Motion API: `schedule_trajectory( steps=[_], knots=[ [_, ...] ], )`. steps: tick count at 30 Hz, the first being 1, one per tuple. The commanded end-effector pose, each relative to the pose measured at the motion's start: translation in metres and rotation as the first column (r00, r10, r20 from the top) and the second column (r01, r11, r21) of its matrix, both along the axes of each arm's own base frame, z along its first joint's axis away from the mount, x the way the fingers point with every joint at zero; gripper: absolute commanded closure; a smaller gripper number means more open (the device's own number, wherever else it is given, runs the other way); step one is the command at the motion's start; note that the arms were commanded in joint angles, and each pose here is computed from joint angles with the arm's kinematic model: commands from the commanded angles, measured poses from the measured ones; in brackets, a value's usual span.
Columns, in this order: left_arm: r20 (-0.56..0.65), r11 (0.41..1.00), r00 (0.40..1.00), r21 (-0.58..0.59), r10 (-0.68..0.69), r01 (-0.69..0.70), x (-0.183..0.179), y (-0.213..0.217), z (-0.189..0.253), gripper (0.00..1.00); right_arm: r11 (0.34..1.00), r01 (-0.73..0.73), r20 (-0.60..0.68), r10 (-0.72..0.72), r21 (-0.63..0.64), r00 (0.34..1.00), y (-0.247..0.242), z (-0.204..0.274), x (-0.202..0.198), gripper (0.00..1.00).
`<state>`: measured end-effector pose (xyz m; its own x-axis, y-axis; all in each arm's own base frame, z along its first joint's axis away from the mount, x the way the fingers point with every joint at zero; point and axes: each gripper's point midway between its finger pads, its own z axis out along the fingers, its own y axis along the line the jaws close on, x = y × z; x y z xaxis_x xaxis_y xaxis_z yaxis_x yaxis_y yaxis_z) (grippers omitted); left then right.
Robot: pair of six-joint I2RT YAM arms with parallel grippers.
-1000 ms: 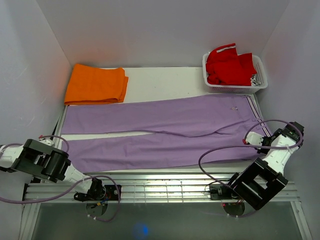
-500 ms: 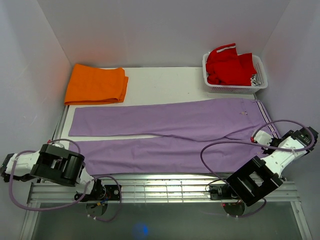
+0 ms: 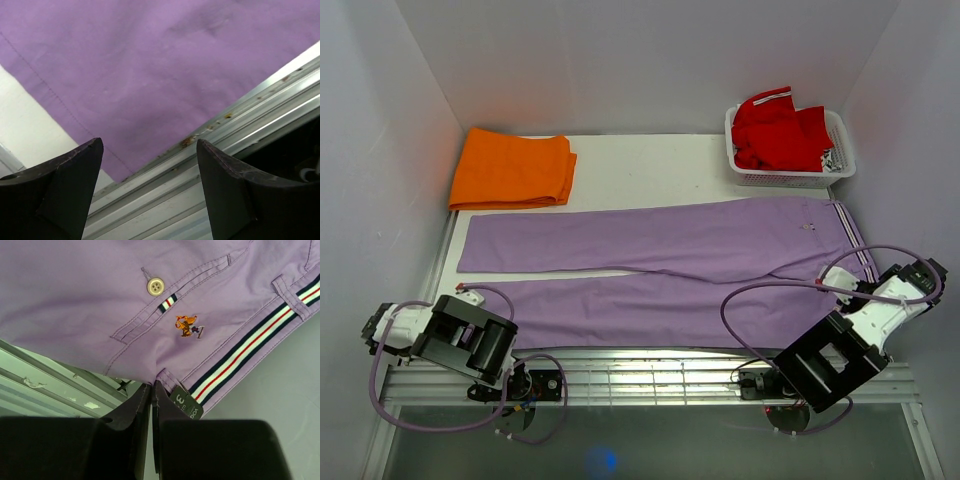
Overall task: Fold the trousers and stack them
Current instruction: Fold the trousers
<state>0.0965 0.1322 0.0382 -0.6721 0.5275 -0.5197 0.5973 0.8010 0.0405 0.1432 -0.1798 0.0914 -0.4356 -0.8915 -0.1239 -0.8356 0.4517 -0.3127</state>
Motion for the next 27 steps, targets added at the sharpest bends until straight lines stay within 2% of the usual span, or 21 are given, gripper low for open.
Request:
schedule_trajectory(
  steps=[1,6,14,18,21,23,25,26,27],
  knots=[
    [0.072,0.748,0.809,0.436,-0.584,0.501,0.031,0.036,0.004,0.14,0.962,-0.252,0.002,0.254,-0.105,0.967,-0.009,0.016,0.018,0.92],
    [0.104,0.743,0.805,0.467,-0.584,0.479,0.04,0.044,0.003,0.14,0.964,-0.241,-0.004,0.242,-0.11,0.97,-0.014,0.015,0.02,0.92],
    [0.04,0.744,0.804,0.407,-0.593,0.529,0.027,0.044,-0.013,0.17,0.97,-0.216,-0.015,0.216,-0.114,0.976,-0.022,0.012,0.026,0.92],
    [0.018,0.719,0.797,0.443,-0.604,0.535,0.029,0.048,-0.022,0.17,0.974,-0.199,-0.015,0.199,-0.104,0.98,-0.026,0.012,0.032,0.92],
    [0.044,0.686,0.786,0.521,-0.616,0.508,0.042,0.048,-0.026,0.24,0.979,-0.184,-0.017,0.183,-0.093,0.983,-0.027,0.013,0.035,0.92],
    [0.066,0.677,0.78,0.544,-0.623,0.495,0.048,0.046,-0.026,0.37,0.979,-0.18,-0.017,0.179,-0.097,0.984,-0.028,0.014,0.036,0.92],
    [0.074,0.673,0.774,0.55,-0.629,0.495,0.051,0.046,-0.023,0.55,0.978,-0.182,-0.017,0.182,-0.1,0.983,-0.028,0.015,0.037,0.92],
    [0.078,0.675,0.773,0.547,-0.63,0.495,0.052,0.046,-0.021,0.68,0.978,-0.182,-0.015,0.182,-0.104,0.983,-0.029,0.016,0.038,0.92],
    [0.082,0.682,0.774,0.538,-0.628,0.496,0.052,0.049,-0.017,0.73,0.977,-0.183,-0.013,0.183,-0.107,0.983,-0.03,0.016,0.039,0.92]
  ],
)
